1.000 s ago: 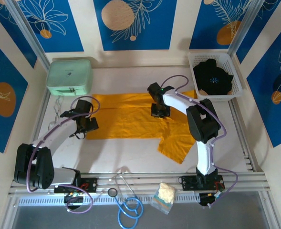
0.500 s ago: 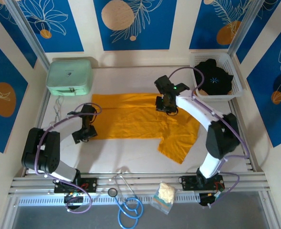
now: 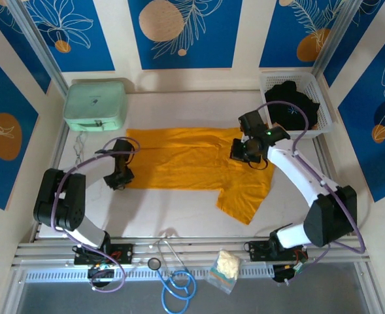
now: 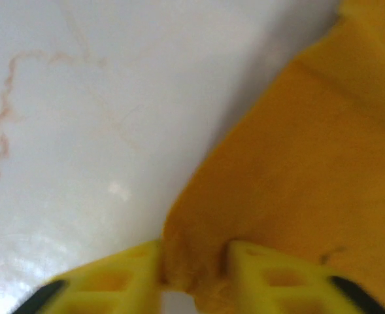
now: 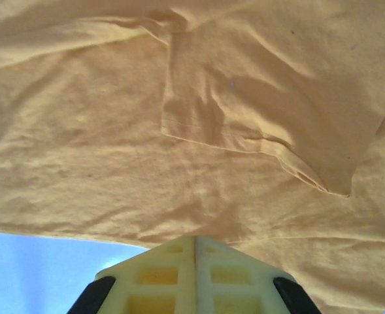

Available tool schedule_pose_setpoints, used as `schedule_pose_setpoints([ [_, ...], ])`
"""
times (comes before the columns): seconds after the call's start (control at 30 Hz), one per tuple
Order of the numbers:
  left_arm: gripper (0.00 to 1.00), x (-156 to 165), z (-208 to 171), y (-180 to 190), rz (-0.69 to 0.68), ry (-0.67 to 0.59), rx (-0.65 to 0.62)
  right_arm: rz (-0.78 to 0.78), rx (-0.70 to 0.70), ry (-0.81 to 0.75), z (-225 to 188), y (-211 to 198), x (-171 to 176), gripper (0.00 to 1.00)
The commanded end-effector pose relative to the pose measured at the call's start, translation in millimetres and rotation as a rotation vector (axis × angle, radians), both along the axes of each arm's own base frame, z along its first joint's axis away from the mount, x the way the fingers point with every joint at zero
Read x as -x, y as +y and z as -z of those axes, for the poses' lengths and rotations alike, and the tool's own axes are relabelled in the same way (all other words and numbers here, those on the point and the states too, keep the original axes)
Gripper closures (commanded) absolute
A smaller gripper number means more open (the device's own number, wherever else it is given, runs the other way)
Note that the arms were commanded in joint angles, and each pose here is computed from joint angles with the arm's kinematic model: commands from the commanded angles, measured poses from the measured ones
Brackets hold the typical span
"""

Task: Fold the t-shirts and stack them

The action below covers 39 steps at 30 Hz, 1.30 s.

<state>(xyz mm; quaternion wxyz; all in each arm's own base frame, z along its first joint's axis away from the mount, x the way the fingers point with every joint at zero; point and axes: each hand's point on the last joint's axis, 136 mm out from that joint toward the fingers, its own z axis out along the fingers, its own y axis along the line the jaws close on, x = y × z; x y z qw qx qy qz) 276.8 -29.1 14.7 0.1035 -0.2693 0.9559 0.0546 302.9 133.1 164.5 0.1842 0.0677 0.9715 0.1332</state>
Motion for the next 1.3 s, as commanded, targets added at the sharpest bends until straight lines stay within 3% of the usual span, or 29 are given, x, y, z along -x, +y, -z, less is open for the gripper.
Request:
schedule_pose_setpoints([
  [0.0, 0.9, 9.0, 15.8, 1.7, 0.009, 0.072, -0.005, -0.143, -0.072, -0.144, -41.7, 5.1, 3.6, 0.94],
  [0.07, 1.0, 6.2, 15.4, 0.8, 0.019, 0.067, -0.002, -0.203, -0.055, -0.231, -61.9, 0.7, 6.3, 0.93],
  [0.23, 1.0, 3.0, 7.6, 0.9, 0.037, 0.033, 0.0, -0.402, 0.038, -0.322, -83.2, -5.3, 28.6, 0.87],
  [0.37, 1.0, 2.3, -3.2, -1.0, 0.054, -0.01, 0.015, -0.787, 0.266, -0.296, -46.0, -2.5, 69.9, 0.87],
  [0.5, 1.0, 2.0, -12.3, -4.5, 0.068, -0.062, 0.043, -1.148, 0.52, -0.149, 7.4, -28.3, 116.3, 0.89],
  [0.63, 1.0, 0.8, -17.3, -11.3, 0.079, -0.108, 0.09, -1.453, 0.513, -0.019, 36.3, -34.5, 177.1, 0.89],
  [0.77, 1.0, -1.2, -22.7, -14.8, 0.094, -0.138, 0.11, -1.547, 0.44, 0.028, 54.6, -32.0, 205.1, 0.7],
  [1.0, 1.0, -1.1, -34.4, -15.3, 0.113, -0.179, 0.118, -1.674, 0.352, 0.093, 98.6, -11.8, 227.5, 0.68],
  [1.27, 1.0, 0.8, -38.0, -14.6, 0.119, -0.194, 0.123, -1.699, 0.374, 0.157, 126.6, -13.7, 225.1, 0.69],
])
